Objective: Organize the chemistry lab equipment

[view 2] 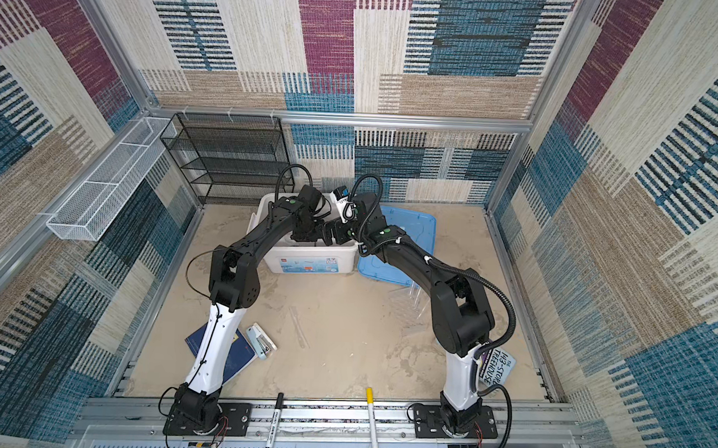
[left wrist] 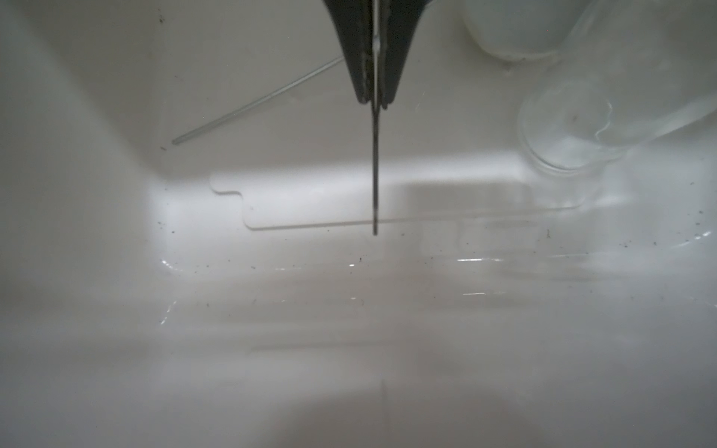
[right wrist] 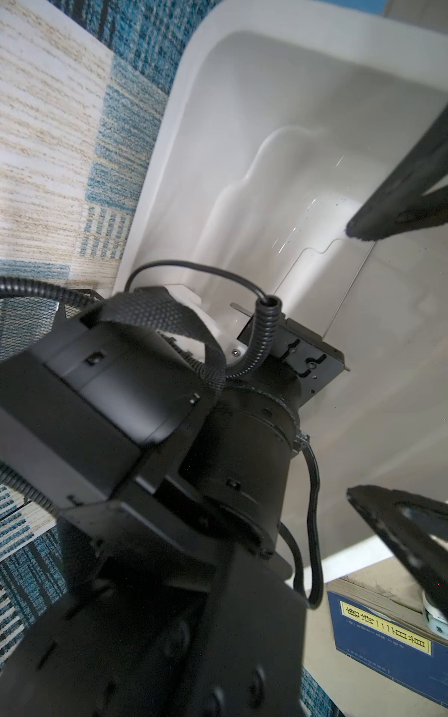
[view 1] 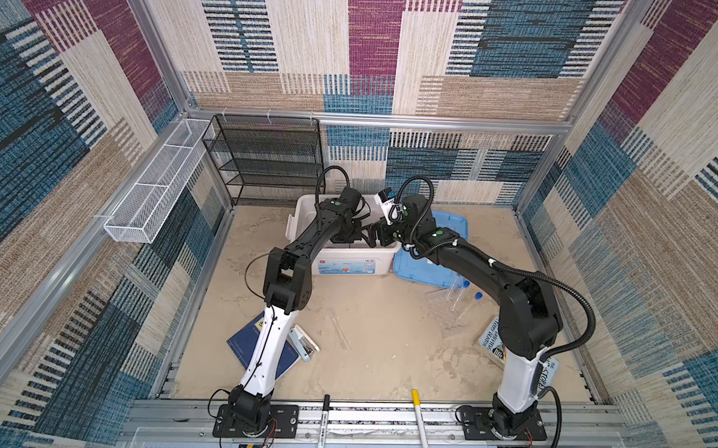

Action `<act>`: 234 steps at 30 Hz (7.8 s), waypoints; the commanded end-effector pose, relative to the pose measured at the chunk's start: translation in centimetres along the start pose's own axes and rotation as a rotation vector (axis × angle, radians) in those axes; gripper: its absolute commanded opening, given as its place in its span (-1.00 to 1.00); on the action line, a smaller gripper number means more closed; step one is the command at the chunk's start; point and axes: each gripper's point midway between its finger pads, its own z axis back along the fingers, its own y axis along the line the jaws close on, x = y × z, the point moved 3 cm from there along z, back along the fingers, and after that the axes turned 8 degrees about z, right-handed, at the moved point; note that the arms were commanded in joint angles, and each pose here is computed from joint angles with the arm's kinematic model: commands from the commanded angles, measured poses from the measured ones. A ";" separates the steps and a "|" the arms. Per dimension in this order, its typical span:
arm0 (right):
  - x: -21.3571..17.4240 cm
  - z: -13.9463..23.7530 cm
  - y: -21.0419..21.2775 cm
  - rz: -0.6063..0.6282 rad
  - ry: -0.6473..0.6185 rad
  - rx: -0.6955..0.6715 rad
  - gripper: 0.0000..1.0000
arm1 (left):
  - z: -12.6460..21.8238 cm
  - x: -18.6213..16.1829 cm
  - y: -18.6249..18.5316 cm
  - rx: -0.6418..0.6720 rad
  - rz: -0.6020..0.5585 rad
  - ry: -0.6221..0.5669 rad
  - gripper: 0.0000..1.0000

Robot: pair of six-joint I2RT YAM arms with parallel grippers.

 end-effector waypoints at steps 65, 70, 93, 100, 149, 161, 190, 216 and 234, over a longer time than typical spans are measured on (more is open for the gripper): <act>3.2 12.4 3.9 -0.064 -0.224 -0.053 0.99 | 21.9 -3.0 -2.5 -0.326 0.011 -0.251 0.99; 1.5 14.3 5.7 -0.071 -0.231 0.015 0.99 | 24.3 -6.2 -0.6 -0.348 0.058 -0.244 0.99; -8.2 10.4 11.8 -0.049 0.026 0.048 0.99 | 14.3 -19.3 6.0 -0.165 0.431 0.036 0.28; -9.5 9.5 12.4 -0.046 0.061 0.029 0.99 | 11.1 -21.1 6.4 -0.088 0.438 0.077 -0.02; -10.6 10.1 10.8 -0.025 0.046 -0.080 0.99 | 6.1 -23.8 7.0 0.093 0.362 0.157 -0.66; -10.8 10.2 10.6 -0.028 0.045 -0.094 0.99 | 6.2 -23.8 6.7 0.100 0.355 0.150 -0.83; -7.7 13.8 8.3 -0.110 -0.097 -0.232 0.99 | 18.6 -16.7 4.2 -0.029 0.298 -0.142 -0.91; 3.0 19.0 -0.6 -0.207 -0.301 -0.256 0.99 | 22.4 2.2 -8.0 -0.167 0.062 -0.430 -0.90; 2.5 12.7 -3.0 -0.192 -0.152 -0.146 0.99 | 11.0 4.1 -10.9 -0.183 -0.061 -0.401 -0.90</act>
